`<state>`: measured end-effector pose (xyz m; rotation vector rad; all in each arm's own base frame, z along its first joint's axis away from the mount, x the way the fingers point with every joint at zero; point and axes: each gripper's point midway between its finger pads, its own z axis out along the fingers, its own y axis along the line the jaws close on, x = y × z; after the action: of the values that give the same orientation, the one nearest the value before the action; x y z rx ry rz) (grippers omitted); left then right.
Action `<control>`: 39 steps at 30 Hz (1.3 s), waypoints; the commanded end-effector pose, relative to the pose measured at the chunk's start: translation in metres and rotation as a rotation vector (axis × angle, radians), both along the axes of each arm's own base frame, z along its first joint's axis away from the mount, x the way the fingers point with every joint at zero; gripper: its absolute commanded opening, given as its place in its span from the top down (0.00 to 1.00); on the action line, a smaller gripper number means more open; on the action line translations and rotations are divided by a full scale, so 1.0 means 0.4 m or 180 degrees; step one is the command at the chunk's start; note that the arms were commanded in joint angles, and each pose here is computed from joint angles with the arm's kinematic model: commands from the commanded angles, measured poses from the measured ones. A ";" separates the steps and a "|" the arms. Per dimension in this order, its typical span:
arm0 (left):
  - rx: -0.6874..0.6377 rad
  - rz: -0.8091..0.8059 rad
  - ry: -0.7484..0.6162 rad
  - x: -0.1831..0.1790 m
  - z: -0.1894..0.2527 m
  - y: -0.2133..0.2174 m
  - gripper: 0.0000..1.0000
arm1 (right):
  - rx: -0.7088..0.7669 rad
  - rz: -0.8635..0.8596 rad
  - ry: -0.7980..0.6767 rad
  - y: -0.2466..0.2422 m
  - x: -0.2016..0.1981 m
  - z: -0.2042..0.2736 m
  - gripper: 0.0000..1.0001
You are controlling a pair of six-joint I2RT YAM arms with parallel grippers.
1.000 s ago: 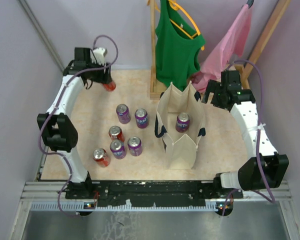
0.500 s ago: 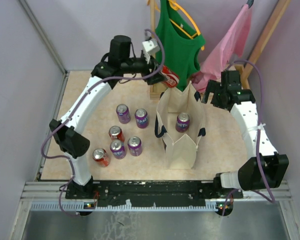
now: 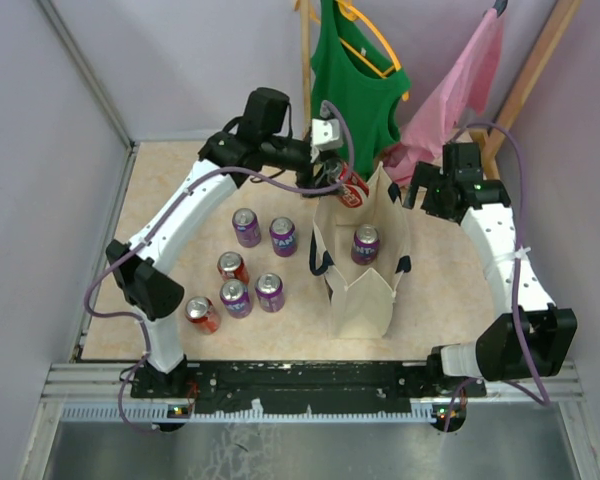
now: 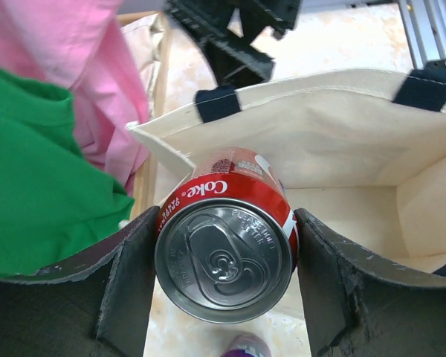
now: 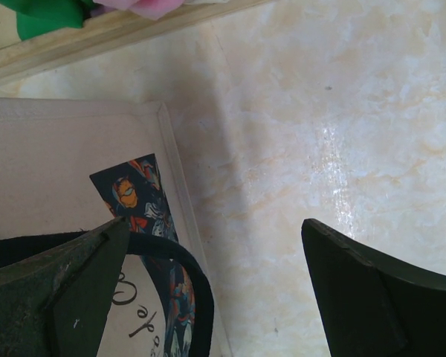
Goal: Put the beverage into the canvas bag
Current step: Place the drink in the canvas bag.
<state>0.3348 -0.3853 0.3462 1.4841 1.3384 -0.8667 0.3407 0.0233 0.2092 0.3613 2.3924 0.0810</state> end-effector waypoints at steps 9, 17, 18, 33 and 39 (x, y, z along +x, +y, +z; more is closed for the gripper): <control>0.0080 -0.0679 -0.0557 -0.105 -0.012 -0.085 1.00 | 0.0090 0.0173 -0.0194 0.012 -0.016 0.032 0.01; 0.0464 -0.0586 -0.0367 -0.095 -0.111 -0.078 1.00 | 0.0228 0.0232 -0.0126 0.028 -0.032 0.047 0.01; 0.0509 -0.0567 -0.0361 -0.092 -0.120 -0.077 1.00 | 0.0245 0.0240 -0.0114 0.031 -0.034 0.050 0.01; 0.1089 -0.0470 -0.0343 -0.044 -0.267 -0.057 1.00 | 0.0249 0.0307 -0.0023 0.028 -0.042 0.042 0.01; 0.1210 -0.0494 -0.0371 -0.040 -0.297 -0.054 1.00 | 0.0264 0.0274 -0.0001 0.021 -0.042 0.032 0.01</control>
<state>0.3154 -0.3988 0.2123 1.9143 1.4558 -0.6617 0.3164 0.0337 0.2019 0.3192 2.4689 0.2022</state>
